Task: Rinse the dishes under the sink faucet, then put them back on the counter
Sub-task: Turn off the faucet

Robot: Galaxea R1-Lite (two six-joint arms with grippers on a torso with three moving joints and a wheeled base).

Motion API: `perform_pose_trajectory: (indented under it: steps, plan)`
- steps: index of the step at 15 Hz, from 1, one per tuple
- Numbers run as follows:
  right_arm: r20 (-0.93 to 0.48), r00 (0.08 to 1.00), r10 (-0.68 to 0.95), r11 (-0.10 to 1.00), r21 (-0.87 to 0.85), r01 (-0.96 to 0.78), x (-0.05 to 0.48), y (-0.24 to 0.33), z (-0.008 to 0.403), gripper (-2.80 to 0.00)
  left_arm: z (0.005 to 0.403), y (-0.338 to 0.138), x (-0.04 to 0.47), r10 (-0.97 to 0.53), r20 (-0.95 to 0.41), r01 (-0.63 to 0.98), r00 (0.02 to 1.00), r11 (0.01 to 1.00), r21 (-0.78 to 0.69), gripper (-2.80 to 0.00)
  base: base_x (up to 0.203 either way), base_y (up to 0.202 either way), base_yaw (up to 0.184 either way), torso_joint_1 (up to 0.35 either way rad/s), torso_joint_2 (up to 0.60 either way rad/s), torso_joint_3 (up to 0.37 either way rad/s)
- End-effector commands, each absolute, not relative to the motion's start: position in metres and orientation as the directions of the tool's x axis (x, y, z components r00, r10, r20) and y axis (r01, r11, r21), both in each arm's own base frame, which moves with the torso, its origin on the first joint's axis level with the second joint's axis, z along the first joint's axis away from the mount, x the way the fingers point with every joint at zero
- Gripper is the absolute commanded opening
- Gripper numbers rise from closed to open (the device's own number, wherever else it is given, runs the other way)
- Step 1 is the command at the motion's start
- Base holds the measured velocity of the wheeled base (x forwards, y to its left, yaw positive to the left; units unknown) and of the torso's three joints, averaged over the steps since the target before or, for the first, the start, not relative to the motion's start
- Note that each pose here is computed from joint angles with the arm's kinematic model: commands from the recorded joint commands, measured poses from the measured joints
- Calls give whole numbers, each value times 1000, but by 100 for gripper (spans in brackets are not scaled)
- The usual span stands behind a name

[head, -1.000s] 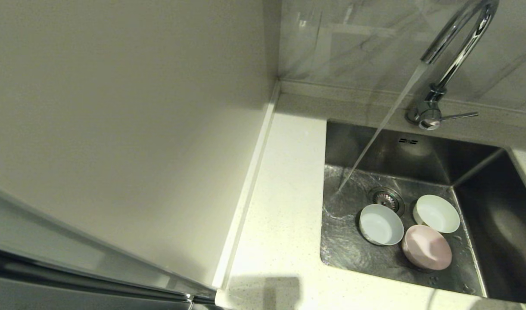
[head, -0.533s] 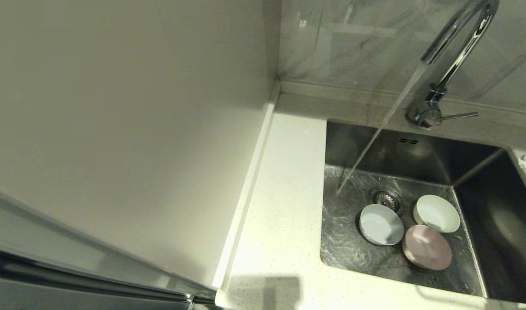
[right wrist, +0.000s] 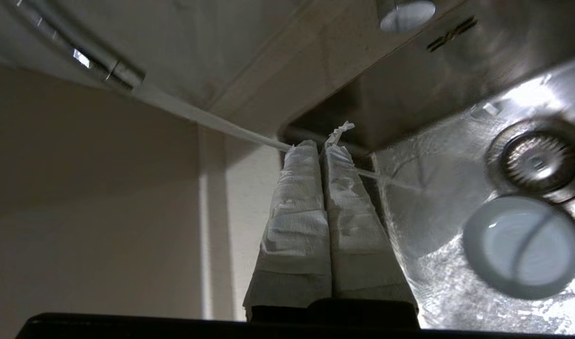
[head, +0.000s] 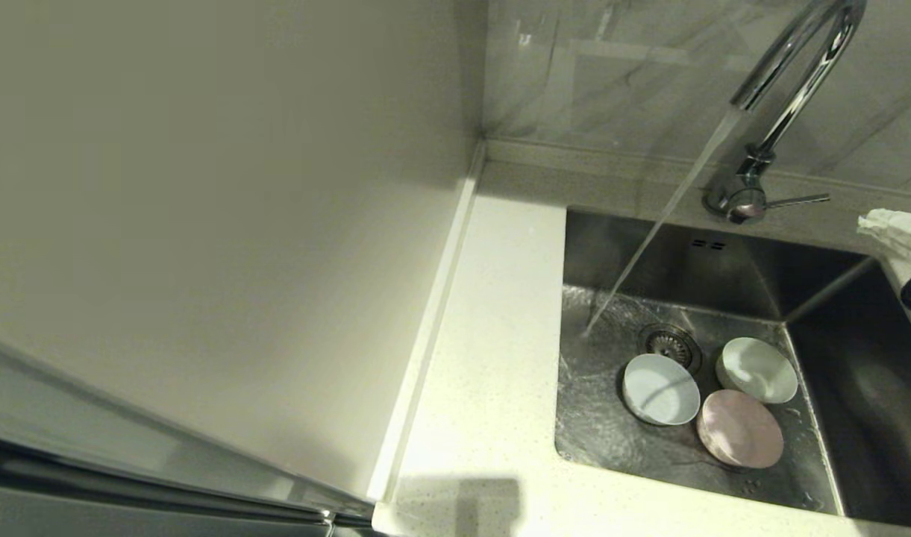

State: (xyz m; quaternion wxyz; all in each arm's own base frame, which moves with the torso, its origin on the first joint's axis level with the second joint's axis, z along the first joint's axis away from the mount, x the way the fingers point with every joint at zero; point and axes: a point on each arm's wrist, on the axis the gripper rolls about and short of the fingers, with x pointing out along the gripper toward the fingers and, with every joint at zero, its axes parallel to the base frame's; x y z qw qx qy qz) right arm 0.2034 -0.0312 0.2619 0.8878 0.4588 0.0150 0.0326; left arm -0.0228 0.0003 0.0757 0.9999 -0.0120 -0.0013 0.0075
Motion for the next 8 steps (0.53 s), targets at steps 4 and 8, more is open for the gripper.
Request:
perform_pose_trajectory:
  steps: [4,8]
  plan:
    - [33,997,63,475,878,-59,241,-50,247,-280,76,0,-23,14,6,-14,1000,1000,-25,-280,0,0,0,0,0,0]
    - [108,990,86,377,917,-132,252,-66,247,-280,76,0,-23,15,6,-15,1000,1000,-25,-280,0,0,0,0,0,0]
